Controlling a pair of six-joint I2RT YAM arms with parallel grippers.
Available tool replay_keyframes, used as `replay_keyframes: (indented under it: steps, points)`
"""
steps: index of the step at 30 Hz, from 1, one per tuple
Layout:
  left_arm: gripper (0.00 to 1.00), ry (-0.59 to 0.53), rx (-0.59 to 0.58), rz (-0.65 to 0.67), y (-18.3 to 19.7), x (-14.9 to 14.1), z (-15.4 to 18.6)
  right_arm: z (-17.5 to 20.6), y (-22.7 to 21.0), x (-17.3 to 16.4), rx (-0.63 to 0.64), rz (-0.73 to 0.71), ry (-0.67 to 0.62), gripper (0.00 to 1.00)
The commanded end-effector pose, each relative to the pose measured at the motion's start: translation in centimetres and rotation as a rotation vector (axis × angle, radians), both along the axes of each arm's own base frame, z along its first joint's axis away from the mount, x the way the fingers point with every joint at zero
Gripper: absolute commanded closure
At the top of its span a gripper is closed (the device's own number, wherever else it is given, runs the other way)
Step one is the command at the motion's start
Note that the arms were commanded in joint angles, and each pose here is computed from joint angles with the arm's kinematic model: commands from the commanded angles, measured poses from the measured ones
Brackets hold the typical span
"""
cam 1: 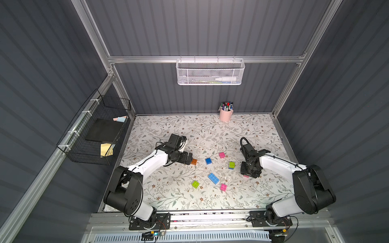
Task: Assemble the number 4 with lego
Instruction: Pick up the lego brick from the center of the board.
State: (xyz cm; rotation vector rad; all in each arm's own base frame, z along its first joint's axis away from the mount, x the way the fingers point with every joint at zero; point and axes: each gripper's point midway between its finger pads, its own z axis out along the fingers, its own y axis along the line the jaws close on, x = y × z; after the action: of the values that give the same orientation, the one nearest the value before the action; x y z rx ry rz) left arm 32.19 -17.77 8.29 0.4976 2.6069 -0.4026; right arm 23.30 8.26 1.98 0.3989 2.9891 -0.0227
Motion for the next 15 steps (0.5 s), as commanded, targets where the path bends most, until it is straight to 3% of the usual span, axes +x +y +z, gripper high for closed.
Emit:
replay_keyframes:
  steps: [1,8,15]
  points:
    - [0.00,-0.011,0.017,-0.016,0.25,-0.53,0.21,0.11,-0.42,0.00,-0.015,-0.001,0.000,0.57]
    - [0.00,-0.010,0.018,-0.014,0.28,-0.57,0.20,0.33,-0.37,0.31,-0.010,0.006,-0.007,0.57]
    - [0.00,-0.009,0.021,-0.012,0.36,-0.60,0.15,0.30,-0.12,0.52,-0.002,0.013,-0.006,0.64]
